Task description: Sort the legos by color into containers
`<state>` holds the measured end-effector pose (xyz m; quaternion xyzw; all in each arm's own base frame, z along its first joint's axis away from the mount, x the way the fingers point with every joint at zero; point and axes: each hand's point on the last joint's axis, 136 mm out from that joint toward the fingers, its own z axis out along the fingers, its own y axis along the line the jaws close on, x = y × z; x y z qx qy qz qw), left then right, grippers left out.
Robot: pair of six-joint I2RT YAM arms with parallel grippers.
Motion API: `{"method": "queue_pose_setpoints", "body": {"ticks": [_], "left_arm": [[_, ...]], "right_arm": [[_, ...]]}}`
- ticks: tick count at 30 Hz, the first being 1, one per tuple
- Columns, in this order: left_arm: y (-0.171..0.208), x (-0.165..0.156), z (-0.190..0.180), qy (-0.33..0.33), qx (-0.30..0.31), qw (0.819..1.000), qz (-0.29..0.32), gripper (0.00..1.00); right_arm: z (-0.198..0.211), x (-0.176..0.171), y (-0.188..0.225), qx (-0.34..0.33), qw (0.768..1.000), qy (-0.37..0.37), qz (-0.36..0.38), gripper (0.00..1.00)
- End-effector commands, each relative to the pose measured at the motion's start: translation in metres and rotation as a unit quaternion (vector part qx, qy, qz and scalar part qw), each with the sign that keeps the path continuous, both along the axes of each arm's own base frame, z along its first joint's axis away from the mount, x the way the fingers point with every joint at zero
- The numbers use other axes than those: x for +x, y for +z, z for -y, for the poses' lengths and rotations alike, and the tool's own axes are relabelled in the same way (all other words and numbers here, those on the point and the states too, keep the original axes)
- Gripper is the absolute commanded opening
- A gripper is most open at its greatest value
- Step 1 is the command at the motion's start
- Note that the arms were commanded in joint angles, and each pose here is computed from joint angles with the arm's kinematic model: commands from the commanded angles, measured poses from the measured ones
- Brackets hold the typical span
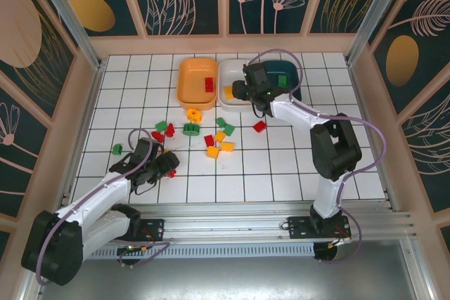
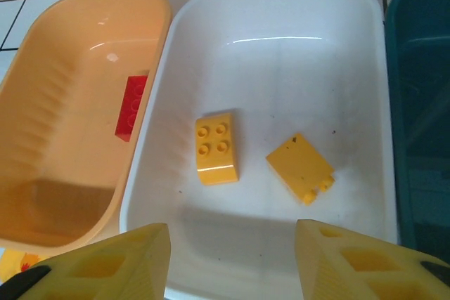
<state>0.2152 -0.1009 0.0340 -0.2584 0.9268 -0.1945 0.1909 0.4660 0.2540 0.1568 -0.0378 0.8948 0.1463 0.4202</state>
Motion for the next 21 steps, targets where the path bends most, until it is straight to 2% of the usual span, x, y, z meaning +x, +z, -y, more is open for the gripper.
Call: {"method": "queue_pose_setpoints", "body": {"ticks": [1,4,8,14,21], "left_arm": [[-0.006,-0.013,-0.001,0.005,-0.006,1.000,-0.020,0.71],[-0.008,-0.010,0.003,-0.011,-0.005,1.000,-0.016,0.71],[-0.006,-0.004,0.004,-0.044,0.031,0.998,-0.015,0.75],[-0.012,-0.006,0.016,-0.054,0.041,0.997,-0.023,0.78],[-0.027,-0.005,0.002,-0.063,0.105,0.992,-0.039,0.71]], "right_arm": [[0.005,-0.004,0.013,0.019,0.999,-0.013,0.022,0.51],[0.008,-0.008,0.011,0.022,0.999,-0.015,0.023,0.51],[0.007,-0.012,0.009,0.026,0.999,-0.009,0.019,0.52],[0.012,-0.017,0.008,0.028,0.999,-0.014,0.020,0.52],[0.014,-0.022,0.006,0.035,0.999,-0.012,0.019,0.52]]}}
